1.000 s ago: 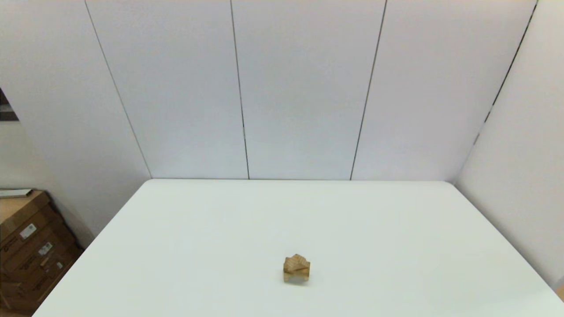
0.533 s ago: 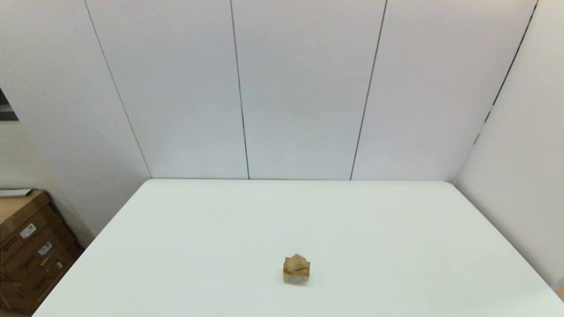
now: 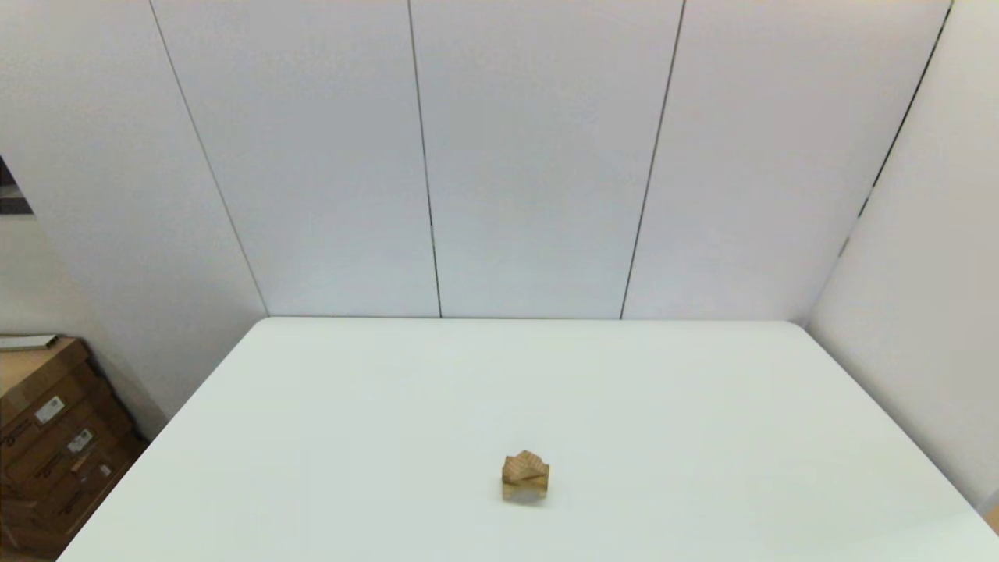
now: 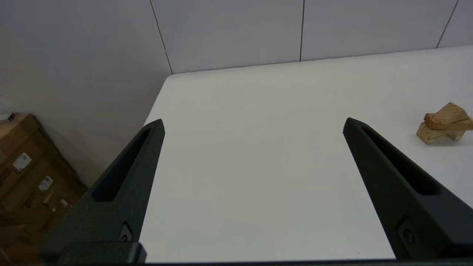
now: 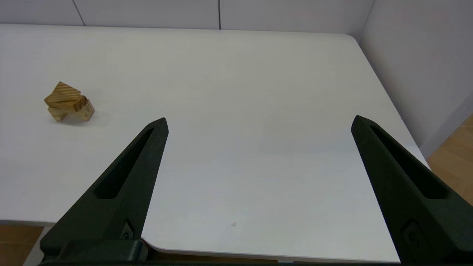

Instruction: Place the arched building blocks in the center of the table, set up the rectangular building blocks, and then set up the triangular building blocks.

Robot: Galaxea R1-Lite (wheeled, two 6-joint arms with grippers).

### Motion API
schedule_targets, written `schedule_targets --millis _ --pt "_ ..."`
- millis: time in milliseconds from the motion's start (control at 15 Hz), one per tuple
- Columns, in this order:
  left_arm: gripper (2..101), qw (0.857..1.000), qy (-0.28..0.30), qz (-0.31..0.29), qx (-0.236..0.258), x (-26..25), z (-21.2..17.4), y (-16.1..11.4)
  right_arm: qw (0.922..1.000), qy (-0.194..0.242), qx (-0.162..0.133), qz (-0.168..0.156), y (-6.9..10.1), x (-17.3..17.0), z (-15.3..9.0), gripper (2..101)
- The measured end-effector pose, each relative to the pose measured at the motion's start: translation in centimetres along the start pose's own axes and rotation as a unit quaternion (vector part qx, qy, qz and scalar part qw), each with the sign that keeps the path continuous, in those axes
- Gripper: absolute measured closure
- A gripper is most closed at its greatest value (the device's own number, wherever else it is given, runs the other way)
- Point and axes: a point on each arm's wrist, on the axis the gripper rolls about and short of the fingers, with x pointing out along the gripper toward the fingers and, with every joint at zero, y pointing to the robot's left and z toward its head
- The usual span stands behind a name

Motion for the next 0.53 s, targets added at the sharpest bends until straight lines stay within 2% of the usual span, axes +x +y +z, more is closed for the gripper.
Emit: schedule_targets --millis 133,533 --pt "5.4 1.0 -0.002 0.007 -0.026 0.0 0.04 0.03 1.0 0.0 0.0 0.0 0.0 0.0 0.0 4.3" --pt "5.4 1.0 -0.002 0.007 -0.028 0.0 0.03 0.03 1.0 0.0 -0.003 0.0 0.0 0.0 0.0 4.3"
